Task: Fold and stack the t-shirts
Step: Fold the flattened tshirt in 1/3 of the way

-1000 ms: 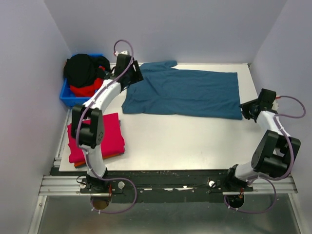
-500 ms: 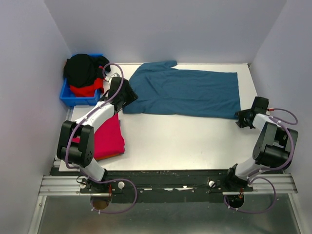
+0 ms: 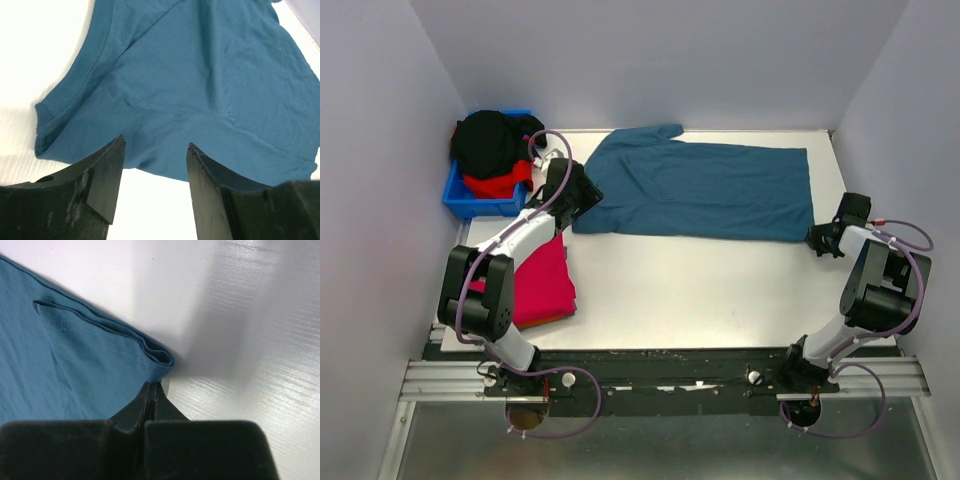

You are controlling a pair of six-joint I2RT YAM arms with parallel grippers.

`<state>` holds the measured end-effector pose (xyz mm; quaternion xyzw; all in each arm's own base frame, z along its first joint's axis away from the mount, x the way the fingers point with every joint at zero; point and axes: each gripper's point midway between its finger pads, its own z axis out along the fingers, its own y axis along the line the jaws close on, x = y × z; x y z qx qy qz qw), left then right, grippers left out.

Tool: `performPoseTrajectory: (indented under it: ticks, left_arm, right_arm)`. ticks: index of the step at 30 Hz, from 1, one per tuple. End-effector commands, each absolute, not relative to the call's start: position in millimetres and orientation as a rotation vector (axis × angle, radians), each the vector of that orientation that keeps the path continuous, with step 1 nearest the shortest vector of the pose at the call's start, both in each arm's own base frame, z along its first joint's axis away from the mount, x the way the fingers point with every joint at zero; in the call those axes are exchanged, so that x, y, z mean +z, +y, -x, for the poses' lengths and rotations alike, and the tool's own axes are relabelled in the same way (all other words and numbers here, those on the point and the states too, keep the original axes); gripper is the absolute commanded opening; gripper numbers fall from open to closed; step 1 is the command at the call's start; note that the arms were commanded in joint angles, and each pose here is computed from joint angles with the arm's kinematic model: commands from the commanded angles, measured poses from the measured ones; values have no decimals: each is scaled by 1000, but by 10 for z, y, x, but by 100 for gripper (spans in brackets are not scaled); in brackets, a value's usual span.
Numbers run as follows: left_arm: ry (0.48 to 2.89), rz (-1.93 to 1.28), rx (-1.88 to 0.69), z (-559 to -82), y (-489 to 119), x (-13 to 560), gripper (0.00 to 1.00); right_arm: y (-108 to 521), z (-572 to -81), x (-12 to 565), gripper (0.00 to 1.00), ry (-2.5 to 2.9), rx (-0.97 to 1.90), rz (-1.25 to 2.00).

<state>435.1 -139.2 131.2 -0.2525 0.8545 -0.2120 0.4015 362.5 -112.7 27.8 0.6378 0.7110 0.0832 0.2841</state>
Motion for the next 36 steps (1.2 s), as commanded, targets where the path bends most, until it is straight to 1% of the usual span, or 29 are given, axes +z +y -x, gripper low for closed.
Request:
performPoseTrajectory:
  ticks: [1, 4, 7, 10, 13, 19, 23, 29, 36]
  left_arm:
    - [2122, 735, -507, -4293, -1341, 1178, 61]
    - [2066, 790, -417, -4233, -1268, 1173, 61]
    - [2073, 850, -353, -4183, -1167, 1099, 61]
    - [2067, 910, -289, -4115, -1057, 1026, 60]
    - [2042, 952, -303, -4090, -1036, 978, 59]
    - [2121, 1012, -256, -4020, -1053, 725, 61]
    - [2150, 1048, -262, -3993, -1083, 575, 58]
    - [2191, 1069, -217, -4034, -1093, 397, 57]
    - [2204, 1103, -158, -4013, -1041, 310, 52]
  right_arm:
    - [-1235, -3607, 386, 1, 1888, 150, -1666]
    - [-1249, -3545, 437, 1, 1872, 131, -1639]
    - [-1284, -3448, 427, 1, 1856, 87, -1627]
    - [-1238, -3440, 407, 1, 1841, 124, -1619]
    - [-1164, -3504, 372, 1, 1831, 199, -1619]
    - [-1101, -3528, 266, 1, 1870, 233, -1641]
    - [-1081, -3538, 265, 1, 1873, 249, -1645]
    - [-1065, -3542, 276, 1, 1876, 261, -1642]
    - [-1066, -3552, 263, 1, 1881, 264, -1649]
